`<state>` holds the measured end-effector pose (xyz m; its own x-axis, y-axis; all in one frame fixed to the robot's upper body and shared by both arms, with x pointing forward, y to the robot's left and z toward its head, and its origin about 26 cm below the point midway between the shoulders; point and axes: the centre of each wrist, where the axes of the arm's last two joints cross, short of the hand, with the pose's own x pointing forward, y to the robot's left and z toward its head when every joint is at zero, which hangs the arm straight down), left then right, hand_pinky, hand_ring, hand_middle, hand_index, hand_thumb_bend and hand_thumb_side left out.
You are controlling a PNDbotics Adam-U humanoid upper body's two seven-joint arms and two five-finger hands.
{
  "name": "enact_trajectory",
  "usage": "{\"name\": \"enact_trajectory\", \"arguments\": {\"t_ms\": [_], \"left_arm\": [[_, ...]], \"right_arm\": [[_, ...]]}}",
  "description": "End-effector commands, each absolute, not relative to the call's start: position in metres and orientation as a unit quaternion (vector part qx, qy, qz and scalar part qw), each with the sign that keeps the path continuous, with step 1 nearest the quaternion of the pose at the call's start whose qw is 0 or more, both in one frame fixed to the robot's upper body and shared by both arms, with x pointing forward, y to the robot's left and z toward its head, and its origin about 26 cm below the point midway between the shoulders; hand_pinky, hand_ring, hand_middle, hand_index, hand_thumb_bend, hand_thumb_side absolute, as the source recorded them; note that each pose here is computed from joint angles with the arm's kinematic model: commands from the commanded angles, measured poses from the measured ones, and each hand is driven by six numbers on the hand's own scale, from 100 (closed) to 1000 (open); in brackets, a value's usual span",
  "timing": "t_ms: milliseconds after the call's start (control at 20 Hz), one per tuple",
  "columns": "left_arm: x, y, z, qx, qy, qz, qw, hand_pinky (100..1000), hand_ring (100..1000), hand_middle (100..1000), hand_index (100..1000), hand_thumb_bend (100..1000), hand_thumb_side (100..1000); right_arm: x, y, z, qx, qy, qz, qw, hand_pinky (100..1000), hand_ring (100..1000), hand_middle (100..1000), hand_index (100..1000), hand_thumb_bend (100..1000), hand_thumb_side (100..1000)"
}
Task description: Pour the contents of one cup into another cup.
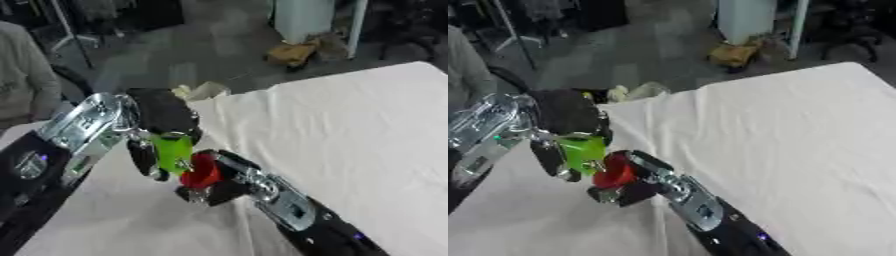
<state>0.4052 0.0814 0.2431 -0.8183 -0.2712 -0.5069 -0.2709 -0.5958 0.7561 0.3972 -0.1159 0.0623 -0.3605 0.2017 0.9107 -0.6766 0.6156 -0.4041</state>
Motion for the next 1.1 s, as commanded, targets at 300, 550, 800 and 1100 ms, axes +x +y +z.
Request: {"name": "enact_trajectory", "arguments": {"t_ms": [300,550,800,1100], "left_arm": [[0.4070,0.0849,0.2550,0.278,-0.303,-0.908,-0.083,311,276,440,717,568,274],[0.4072,0.0853,0.2552,0.278,-0.302,-0.908,-0.083,311,276,439,716,568,272],[0.4072,0.0857,0.2553,0.280,-0.301,-0.908,-0.083,312,276,439,715,569,271],[0.4017,0.0815,0.2608,0.299,-0.288,-0.904,-0.103,329,285,439,705,606,255]], "right_arm": [[0.3998,-0.1139,0.0728,0.165,-0.726,0.410,0.527,482,379,316,496,100,241],[0.3998,-0.1138,0.0733,0.165,-0.726,0.410,0.527,481,380,316,496,100,241],[0.3997,-0.1139,0.0732,0.165,-0.726,0.410,0.528,481,380,316,496,100,242],[0.3996,-0.1140,0.0730,0.166,-0.725,0.410,0.528,481,381,316,496,100,242]]}}
